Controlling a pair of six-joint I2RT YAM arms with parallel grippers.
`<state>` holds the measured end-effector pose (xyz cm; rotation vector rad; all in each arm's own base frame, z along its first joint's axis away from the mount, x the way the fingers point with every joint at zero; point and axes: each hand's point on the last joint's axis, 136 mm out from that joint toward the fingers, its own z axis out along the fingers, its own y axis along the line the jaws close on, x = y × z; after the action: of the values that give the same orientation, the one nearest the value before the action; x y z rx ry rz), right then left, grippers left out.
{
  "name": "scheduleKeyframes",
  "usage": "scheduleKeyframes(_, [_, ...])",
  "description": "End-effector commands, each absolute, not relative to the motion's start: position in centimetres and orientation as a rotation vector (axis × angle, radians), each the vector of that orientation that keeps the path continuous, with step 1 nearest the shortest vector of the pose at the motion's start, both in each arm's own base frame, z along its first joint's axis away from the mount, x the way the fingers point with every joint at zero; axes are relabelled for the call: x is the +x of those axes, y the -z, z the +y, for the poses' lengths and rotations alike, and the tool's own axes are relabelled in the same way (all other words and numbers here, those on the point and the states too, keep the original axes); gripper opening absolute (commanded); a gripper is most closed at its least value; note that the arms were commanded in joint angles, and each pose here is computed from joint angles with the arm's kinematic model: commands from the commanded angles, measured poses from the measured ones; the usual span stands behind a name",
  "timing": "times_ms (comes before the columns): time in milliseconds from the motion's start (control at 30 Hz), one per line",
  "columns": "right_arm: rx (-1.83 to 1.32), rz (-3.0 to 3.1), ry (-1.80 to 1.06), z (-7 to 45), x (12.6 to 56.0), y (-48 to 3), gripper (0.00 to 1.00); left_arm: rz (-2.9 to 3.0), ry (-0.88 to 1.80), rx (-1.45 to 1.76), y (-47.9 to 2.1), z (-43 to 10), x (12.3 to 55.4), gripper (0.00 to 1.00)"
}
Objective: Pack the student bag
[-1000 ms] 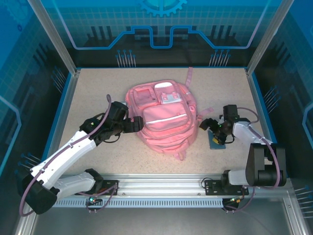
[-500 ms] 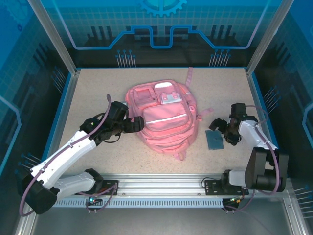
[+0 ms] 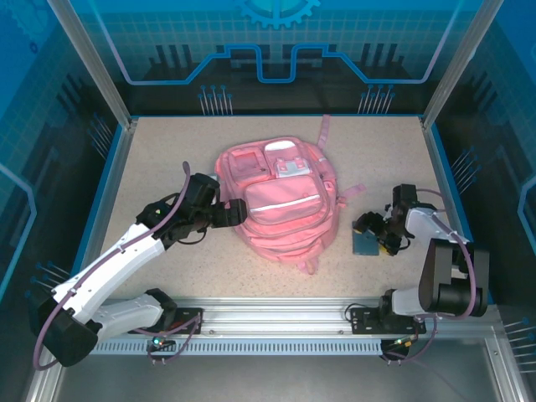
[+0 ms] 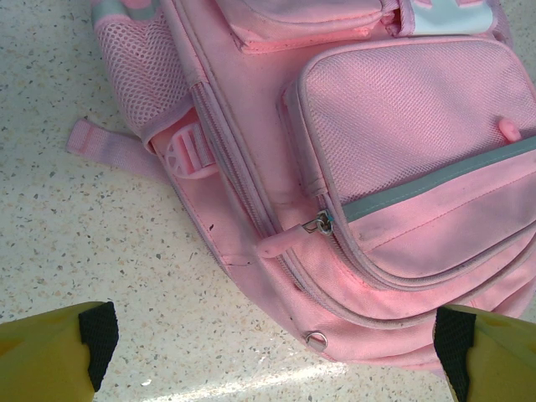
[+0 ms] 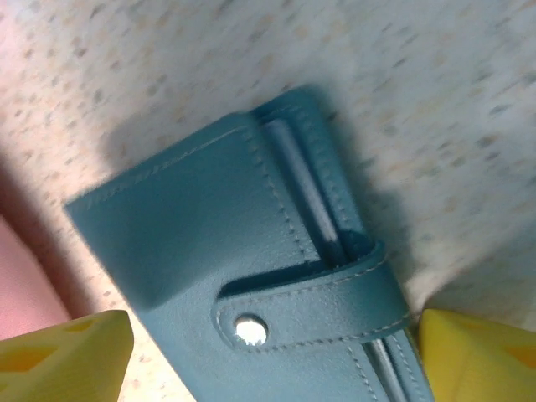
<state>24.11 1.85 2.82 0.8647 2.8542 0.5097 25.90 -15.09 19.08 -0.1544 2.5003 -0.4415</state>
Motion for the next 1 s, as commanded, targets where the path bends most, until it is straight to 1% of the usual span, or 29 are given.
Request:
scheduleKeyframes(0, [0.806, 2.837, -0.735, 5.2, 23.6, -4.2, 0.85, 2.476, 0.479, -0.163, -20.1, -15.4, 26.4, 0.99])
scheduleKeyframes(100, [0.747, 2.785, -0.895, 7.0, 23.9, -5.6, 0.82, 2.478, 0.482, -0.164, -20.0, -15.5, 26.3, 0.99])
scheduleKeyframes(133, [0.738, 2.776, -0.906, 7.1, 24.0, -5.9, 0.80, 2.481, 0.480, -0.165, -20.0, -15.5, 26.3, 0.99])
scheduleKeyframes(167, [0.735, 2.781, -0.880, 6.9, 23.9, -6.0, 0.80, 2.480, 0.480, -0.164, -20.0, -15.5, 26.4, 0.99])
scheduleKeyframes(233, [0.760, 2.808, -0.699, 5.0, 23.7, -5.5, 0.79, 2.481, 0.480, -0.163, -20.0, -15.5, 26.4, 0.99])
scheduleKeyframes(300, [0.790, 2.808, -0.589, 3.5, 23.7, -5.1, 0.78, 2.480, 0.480, -0.164, -20.0, -15.5, 26.4, 0.99])
scheduleKeyframes(433, [0.816, 2.810, -0.515, 2.2, 24.0, -4.2, 0.75, 2.481, 0.481, -0.165, -20.0, -15.5, 26.3, 0.99])
scheduleKeyframes(633, [0.793, 2.830, -0.550, 2.2, 25.1, -2.9, 0.63, 2.480, 0.494, -0.168, -20.1, -15.6, 26.3, 0.99])
scheduleKeyframes(967, [0.729, 2.876, -0.621, 3.5, 25.9, -1.6, 0.40, 2.476, 0.506, -0.169, -20.4, -15.7, 26.3, 0.99])
